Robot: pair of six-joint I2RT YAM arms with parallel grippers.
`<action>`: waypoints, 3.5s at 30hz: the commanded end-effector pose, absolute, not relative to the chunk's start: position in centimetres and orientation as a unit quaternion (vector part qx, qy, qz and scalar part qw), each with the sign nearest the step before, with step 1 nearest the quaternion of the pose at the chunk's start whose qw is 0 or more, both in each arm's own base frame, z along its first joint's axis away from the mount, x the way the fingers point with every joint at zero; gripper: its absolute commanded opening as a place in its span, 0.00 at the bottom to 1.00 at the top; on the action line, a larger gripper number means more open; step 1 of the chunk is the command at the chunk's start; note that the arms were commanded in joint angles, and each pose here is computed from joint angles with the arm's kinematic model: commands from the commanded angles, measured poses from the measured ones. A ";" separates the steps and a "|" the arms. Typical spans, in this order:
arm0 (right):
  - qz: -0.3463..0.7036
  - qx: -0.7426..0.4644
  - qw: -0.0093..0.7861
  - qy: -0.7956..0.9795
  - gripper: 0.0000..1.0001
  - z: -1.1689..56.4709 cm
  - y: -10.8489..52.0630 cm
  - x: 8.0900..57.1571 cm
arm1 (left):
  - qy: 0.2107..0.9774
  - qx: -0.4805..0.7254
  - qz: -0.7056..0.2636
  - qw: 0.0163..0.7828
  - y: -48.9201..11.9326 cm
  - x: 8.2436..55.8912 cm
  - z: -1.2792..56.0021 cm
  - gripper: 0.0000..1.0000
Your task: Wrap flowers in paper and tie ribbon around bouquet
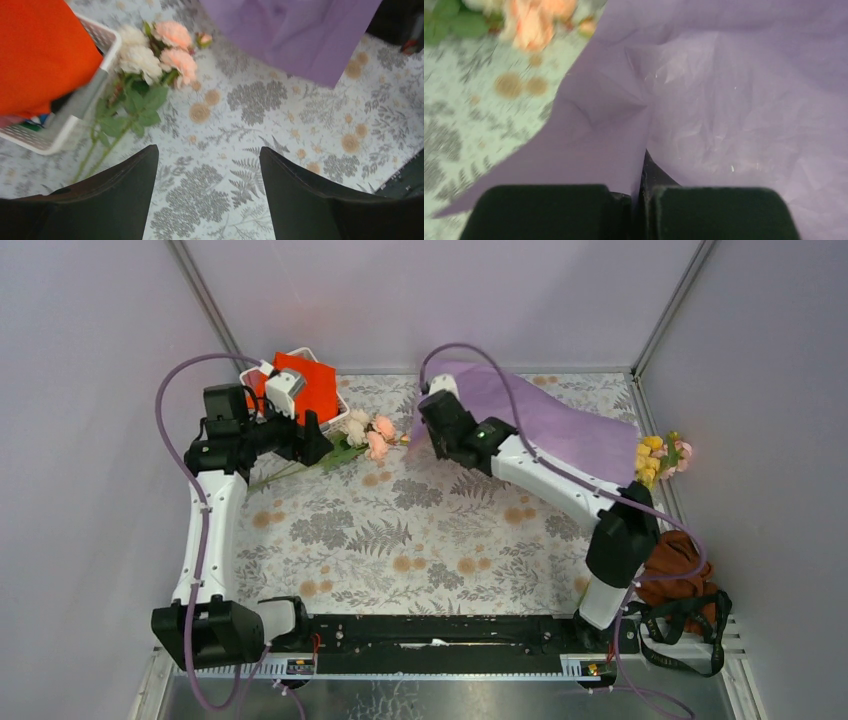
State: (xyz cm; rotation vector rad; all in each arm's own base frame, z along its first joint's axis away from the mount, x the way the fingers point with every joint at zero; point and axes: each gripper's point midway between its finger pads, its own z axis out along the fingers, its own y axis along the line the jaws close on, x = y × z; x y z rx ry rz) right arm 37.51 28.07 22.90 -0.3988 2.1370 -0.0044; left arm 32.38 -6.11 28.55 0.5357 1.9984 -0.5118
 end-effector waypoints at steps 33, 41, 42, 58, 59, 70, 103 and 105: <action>0.196 -0.070 0.364 0.908 0.00 8.6 40.4 30.1 | 0.870 -0.246 -0.398 0.154 -13.7 30.3 12.8 0.99; 0.196 -0.064 0.361 0.910 0.00 7.9 40.3 29.8 | 0.878 -0.242 -0.383 0.156 -15.5 31.2 12.5 0.99; 0.198 -0.063 0.359 0.910 0.00 7.9 40.3 29.8 | 0.879 -0.242 -0.381 0.155 -15.6 31.4 12.3 0.99; 0.204 -0.093 0.359 0.906 0.00 8.9 39.7 28.8 | 0.888 -0.207 -0.382 0.150 -16.7 32.2 11.8 0.02; 0.206 -0.097 0.361 0.905 0.00 9.1 39.7 28.7 | 0.888 -0.204 -0.383 0.150 -16.7 32.2 11.8 0.00; 0.307 -0.348 0.227 0.856 1.00 18.1 37.1 22.1 | 0.921 -0.131 -0.317 0.183 -14.5 32.3 10.0 0.00; 0.161 -0.150 0.262 0.940 1.00 4.0 6.1 57.7 | 0.951 0.048 -0.258 0.161 -8.2 30.3 4.6 0.98; 0.219 -0.148 0.265 0.927 1.00 3.5 8.1 57.8 | 0.946 0.060 -0.270 0.171 -9.0 31.1 4.7 0.98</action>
